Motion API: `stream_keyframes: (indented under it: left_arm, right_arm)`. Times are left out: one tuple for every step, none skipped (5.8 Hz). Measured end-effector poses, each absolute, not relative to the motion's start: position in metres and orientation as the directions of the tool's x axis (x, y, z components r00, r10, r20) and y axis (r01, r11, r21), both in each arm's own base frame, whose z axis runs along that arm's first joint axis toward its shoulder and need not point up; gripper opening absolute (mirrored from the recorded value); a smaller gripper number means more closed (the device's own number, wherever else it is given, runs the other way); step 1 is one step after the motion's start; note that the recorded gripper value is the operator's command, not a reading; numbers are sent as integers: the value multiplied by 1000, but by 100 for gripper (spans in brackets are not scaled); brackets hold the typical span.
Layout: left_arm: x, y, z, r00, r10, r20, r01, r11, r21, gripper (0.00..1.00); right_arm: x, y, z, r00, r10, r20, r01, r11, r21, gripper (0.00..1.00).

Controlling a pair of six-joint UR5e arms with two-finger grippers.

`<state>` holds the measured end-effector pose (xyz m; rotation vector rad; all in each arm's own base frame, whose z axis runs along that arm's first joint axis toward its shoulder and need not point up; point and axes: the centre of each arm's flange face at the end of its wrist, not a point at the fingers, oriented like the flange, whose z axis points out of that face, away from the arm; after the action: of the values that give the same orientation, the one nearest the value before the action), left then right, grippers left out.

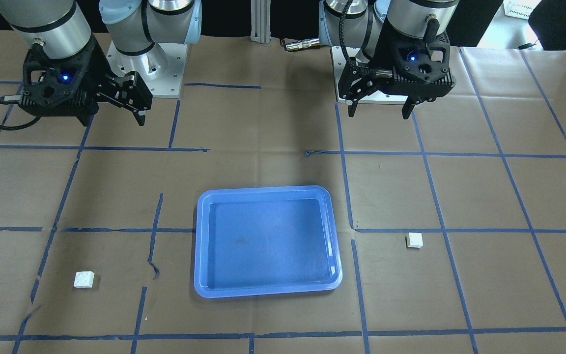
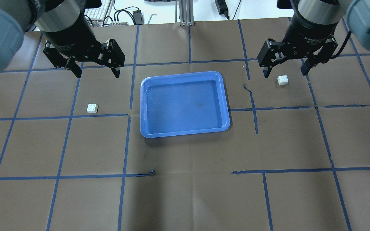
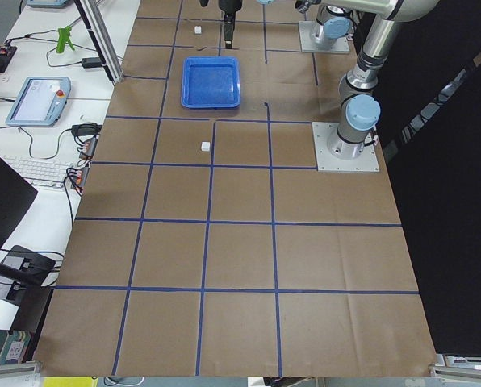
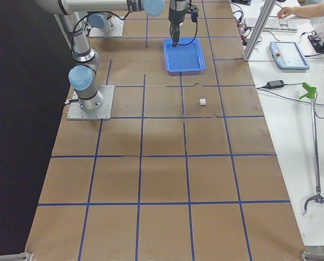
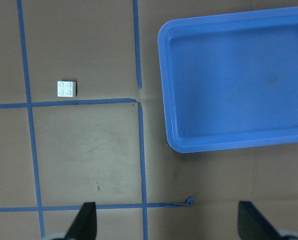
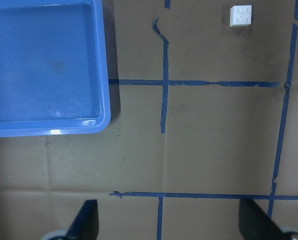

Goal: Assemble white blocks and place on blue tray

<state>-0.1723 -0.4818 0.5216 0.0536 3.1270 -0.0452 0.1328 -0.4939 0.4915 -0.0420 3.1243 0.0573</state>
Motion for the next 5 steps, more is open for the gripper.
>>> stream_keyframes:
  left_arm:
    - [-172, -481, 522, -999, 34, -15, 35, 999, -30, 99]
    - [-172, -479, 522, -999, 34, -15, 35, 999, -30, 99]
    - [-172, -479, 523, -999, 34, -16, 35, 999, -32, 99]
    - [-171, -478, 522, -999, 34, -16, 34, 999, -32, 99]
    - [-165, -480, 518, -1000, 23, -17, 23, 999, -25, 99]
  right_arm:
    - [133, -494, 491, -1000, -27, -17, -27, 999, 33, 100]
    - [133, -494, 491, -1000, -27, -16, -27, 999, 32, 100]
    - [133, -494, 491, -1000, -27, -16, -27, 999, 31, 100]
    - [133, -494, 491, -1000, -27, -15, -27, 999, 31, 100]
    - [133, -494, 491, -1000, -27, -14, -27, 999, 30, 100]
